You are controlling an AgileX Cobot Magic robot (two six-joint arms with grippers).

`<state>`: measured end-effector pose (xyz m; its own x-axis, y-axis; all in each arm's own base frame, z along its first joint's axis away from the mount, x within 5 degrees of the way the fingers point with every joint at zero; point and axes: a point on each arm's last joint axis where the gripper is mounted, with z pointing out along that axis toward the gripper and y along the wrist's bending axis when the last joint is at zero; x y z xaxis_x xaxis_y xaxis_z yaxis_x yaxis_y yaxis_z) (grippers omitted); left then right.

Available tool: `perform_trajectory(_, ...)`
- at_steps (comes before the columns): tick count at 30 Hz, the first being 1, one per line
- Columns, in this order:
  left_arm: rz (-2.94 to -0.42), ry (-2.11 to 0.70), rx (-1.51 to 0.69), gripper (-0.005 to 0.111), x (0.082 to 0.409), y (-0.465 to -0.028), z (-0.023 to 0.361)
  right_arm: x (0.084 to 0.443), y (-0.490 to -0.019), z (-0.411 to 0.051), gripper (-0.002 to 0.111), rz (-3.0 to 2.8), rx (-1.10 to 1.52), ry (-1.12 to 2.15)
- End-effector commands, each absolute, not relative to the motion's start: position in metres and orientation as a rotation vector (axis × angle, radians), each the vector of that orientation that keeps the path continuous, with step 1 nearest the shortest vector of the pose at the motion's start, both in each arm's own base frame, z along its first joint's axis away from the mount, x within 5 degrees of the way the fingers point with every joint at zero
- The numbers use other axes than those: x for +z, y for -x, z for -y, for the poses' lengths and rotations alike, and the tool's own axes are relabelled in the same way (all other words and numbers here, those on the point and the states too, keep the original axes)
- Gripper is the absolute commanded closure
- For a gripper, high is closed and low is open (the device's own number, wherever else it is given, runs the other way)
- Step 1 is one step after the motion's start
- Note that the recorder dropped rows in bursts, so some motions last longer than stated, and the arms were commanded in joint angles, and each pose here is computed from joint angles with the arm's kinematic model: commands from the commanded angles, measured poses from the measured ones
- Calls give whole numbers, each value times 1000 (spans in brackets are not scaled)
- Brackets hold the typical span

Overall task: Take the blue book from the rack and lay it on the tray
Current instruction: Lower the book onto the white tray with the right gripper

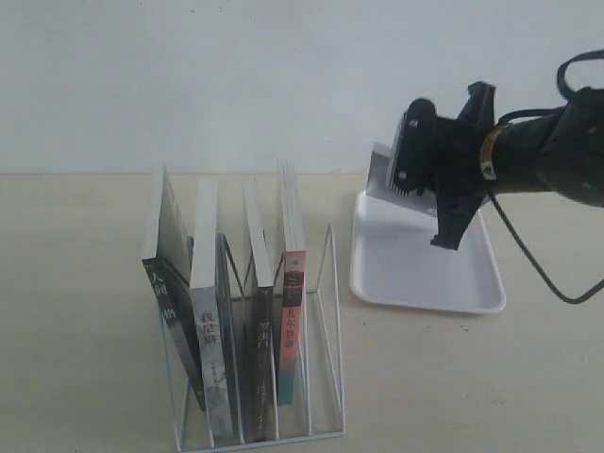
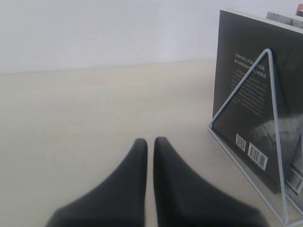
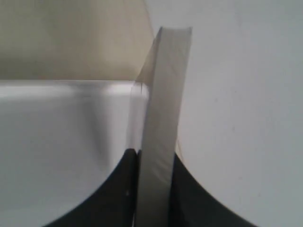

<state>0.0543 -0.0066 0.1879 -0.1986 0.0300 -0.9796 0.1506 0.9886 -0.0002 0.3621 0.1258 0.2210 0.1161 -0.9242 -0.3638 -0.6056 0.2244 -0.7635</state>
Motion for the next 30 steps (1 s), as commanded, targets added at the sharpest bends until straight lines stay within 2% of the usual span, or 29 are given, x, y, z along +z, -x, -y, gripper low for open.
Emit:
perform_trajectory(1, -1769, -133, -107, 103, 187, -54, 7, 204, -369, -131, 108, -1430, -482, 1628)
perform_trajectory(10, -1769, -133, -107, 103, 187, -54, 7, 212, -377, -132, 108, -1411, -528, 1630)
perform_trajectory(20, -1769, -133, -107, 103, 187, -54, 7, 197, -387, -123, 108, -1484, -532, 1631)
perform_trajectory(30, -1769, -133, -107, 103, 187, -54, 7, 200, -388, -124, 108, -1465, -508, 1587)
